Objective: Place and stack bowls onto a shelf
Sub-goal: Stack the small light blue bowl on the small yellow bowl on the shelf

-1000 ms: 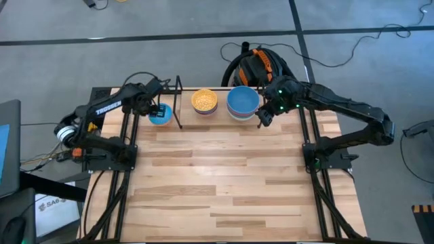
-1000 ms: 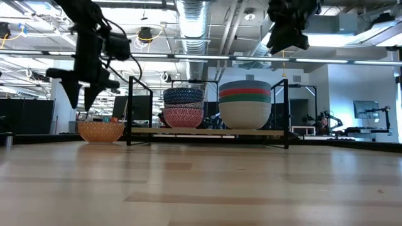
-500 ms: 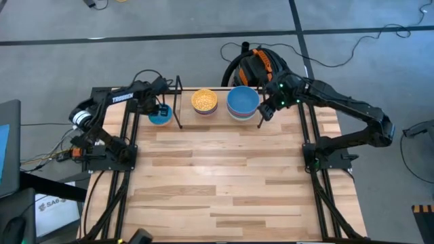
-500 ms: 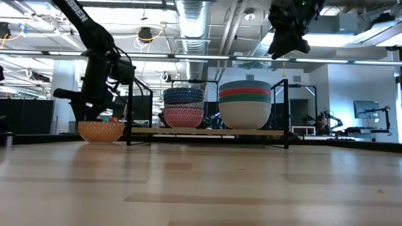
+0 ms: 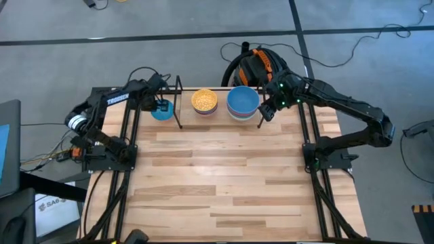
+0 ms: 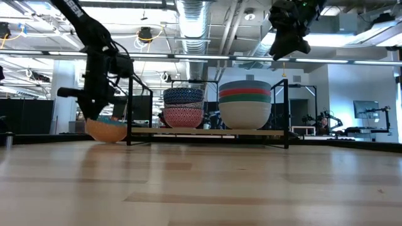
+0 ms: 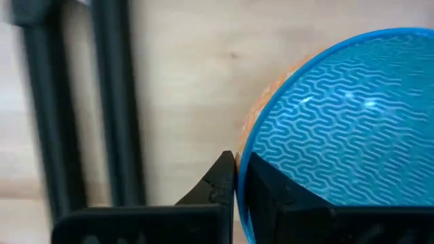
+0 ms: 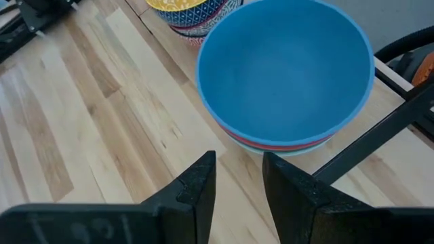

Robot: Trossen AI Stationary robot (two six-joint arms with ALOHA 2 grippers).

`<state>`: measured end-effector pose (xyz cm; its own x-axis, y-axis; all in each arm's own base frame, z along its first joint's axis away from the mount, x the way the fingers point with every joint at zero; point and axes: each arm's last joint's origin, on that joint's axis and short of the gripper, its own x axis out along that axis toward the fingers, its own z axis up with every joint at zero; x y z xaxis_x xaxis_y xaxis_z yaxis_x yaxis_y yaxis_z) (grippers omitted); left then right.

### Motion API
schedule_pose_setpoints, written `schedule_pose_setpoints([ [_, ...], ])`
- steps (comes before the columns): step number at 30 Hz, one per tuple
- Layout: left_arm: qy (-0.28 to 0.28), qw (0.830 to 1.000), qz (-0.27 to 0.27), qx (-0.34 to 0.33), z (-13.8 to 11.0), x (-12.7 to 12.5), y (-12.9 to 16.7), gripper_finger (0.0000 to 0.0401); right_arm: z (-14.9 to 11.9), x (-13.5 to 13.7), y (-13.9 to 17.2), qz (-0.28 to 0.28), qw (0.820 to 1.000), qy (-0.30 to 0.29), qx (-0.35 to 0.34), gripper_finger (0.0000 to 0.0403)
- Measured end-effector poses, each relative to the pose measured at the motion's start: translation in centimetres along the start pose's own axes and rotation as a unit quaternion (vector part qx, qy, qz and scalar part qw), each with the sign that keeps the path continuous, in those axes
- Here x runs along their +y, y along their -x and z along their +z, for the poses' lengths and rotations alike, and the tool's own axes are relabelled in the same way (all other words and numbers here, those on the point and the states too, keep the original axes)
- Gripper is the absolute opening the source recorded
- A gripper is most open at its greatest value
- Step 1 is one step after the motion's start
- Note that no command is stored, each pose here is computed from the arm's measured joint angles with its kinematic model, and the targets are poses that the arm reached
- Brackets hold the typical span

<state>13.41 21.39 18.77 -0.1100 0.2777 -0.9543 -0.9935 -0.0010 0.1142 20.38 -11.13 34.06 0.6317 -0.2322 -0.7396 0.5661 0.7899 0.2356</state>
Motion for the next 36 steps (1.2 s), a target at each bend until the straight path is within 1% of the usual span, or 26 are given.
schedule_pose_setpoints([
  [3, 0.011, 1.000, 0.001, -0.023, -0.3, 0.6, 1.5, 0.0002, 0.1, 0.0, 0.0, 0.001, 1.000, 0.001, -0.003, 0.0147],
  [7, 0.023, 0.998, -0.024, -0.059, -0.9, 1.0, 3.7, 0.0001, 0.3, 0.1, 0.0, 0.005, 1.000, 0.003, -0.013, 0.0147],
  [10, 0.020, 0.997, -0.022, -0.078, -1.7, 1.2, 5.1, 0.0001, 0.2, 0.2, 0.0, 0.023, 1.000, 0.004, -0.010, 0.0147],
  [12, -0.001, 0.995, -0.010, -0.094, -2.1, 1.3, 6.4, 0.0001, 0.2, 0.4, 0.0, 0.045, 0.999, 0.005, -0.005, 0.0147],
  [15, -0.062, 0.989, 0.010, -0.137, -2.7, 1.3, 9.2, 0.0001, 0.2, 0.6, 0.0, 0.079, 0.997, 0.007, 0.001, 0.0147],
  [17, -0.075, 0.982, 0.006, -0.173, -2.9, 1.3, 11.6, 0.0001, 0.2, 0.9, 0.0, 0.087, 0.996, 0.011, 0.000, 0.0147],
  [19, -0.072, 0.973, -0.016, -0.220, -2.9, 1.4, 14.4, 0.0001, 0.3, 1.2, 0.0, 0.092, 0.996, 0.016, -0.006, 0.0147],
  [21, -0.072, 0.960, -0.042, -0.269, -2.8, 1.6, 17.2, 0.0001, 0.4, 1.5, 0.0, 0.098, 0.995, 0.017, -0.013, 0.0147],
  [24, -0.093, 0.929, -0.104, -0.342, -2.3, 1.4, 21.0, 0.0001, 0.6, 1.8, 0.0, 0.106, 0.994, 0.014, -0.027, 0.0147],
  [26, -0.095, 0.910, -0.160, -0.371, -1.8, 0.8, 22.4, 0.0000, 0.7, 2.0, 0.0, 0.110, 0.993, 0.012, -0.034, 0.0147],
  [28, -0.096, 0.901, -0.199, -0.374, -1.4, -0.4, 22.5, 0.0000, 0.9, 2.0, 0.1, 0.112, 0.993, 0.009, -0.042, 0.0147],
  [29, -0.089, 0.901, -0.213, -0.368, -1.0, -1.2, 22.2, 0.0000, 1.0, 2.0, 0.1, 0.112, 0.993, 0.007, -0.045, 0.0147],
  [33, -0.067, 0.918, -0.231, -0.316, 0.2, -5.0, 19.5, 0.0000, 1.2, 1.5, 0.1, 0.105, 0.993, 0.000, -0.050, 0.0147],
  [36, -0.063, 0.922, -0.252, -0.286, 1.1, -7.9, 17.4, 0.0000, 1.3, 1.0, 0.2, 0.098, 0.994, -0.008, -0.053, 0.0147],
])
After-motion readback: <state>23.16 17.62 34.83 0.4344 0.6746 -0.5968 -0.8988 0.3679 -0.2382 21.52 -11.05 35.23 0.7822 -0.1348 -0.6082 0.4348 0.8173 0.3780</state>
